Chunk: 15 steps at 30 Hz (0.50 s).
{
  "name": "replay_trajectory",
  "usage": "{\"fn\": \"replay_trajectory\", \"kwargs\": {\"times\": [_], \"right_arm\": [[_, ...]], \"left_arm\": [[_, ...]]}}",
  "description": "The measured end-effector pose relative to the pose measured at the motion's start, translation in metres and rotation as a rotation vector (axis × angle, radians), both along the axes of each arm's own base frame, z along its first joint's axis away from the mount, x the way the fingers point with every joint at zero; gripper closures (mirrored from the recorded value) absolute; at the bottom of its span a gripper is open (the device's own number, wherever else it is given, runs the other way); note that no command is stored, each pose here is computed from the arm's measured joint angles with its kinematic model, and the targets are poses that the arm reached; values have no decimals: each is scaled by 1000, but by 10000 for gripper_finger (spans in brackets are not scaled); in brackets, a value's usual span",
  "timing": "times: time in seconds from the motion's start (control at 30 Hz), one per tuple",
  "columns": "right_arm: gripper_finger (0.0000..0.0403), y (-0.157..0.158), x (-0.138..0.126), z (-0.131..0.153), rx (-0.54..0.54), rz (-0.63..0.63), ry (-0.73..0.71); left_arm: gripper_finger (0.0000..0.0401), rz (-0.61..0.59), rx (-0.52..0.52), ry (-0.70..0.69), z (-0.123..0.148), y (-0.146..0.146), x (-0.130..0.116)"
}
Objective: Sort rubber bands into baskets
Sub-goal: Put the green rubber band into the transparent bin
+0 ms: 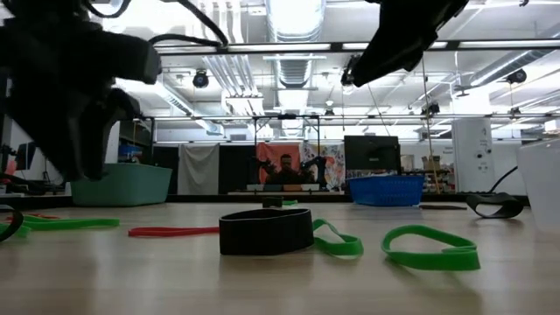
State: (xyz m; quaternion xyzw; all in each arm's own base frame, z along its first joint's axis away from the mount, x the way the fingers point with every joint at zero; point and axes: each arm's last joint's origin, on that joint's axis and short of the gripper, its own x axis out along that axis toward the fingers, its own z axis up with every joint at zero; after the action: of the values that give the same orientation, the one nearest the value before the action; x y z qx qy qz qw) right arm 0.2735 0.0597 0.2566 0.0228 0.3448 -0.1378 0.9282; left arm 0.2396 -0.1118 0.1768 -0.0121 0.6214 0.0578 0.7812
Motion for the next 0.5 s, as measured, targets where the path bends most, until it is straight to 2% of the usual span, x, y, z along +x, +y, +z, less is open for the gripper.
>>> {"fn": "replay_trajectory", "kwargs": {"times": [0.27, 0.5], "right_arm": [[257, 1, 0, -10, 6, -11, -9], [255, 3, 4, -15, 9, -12, -12]], "left_arm": [[235, -1, 21, 45, -28, -14, 7], [250, 4, 80, 62, -44, -16, 12]]}}
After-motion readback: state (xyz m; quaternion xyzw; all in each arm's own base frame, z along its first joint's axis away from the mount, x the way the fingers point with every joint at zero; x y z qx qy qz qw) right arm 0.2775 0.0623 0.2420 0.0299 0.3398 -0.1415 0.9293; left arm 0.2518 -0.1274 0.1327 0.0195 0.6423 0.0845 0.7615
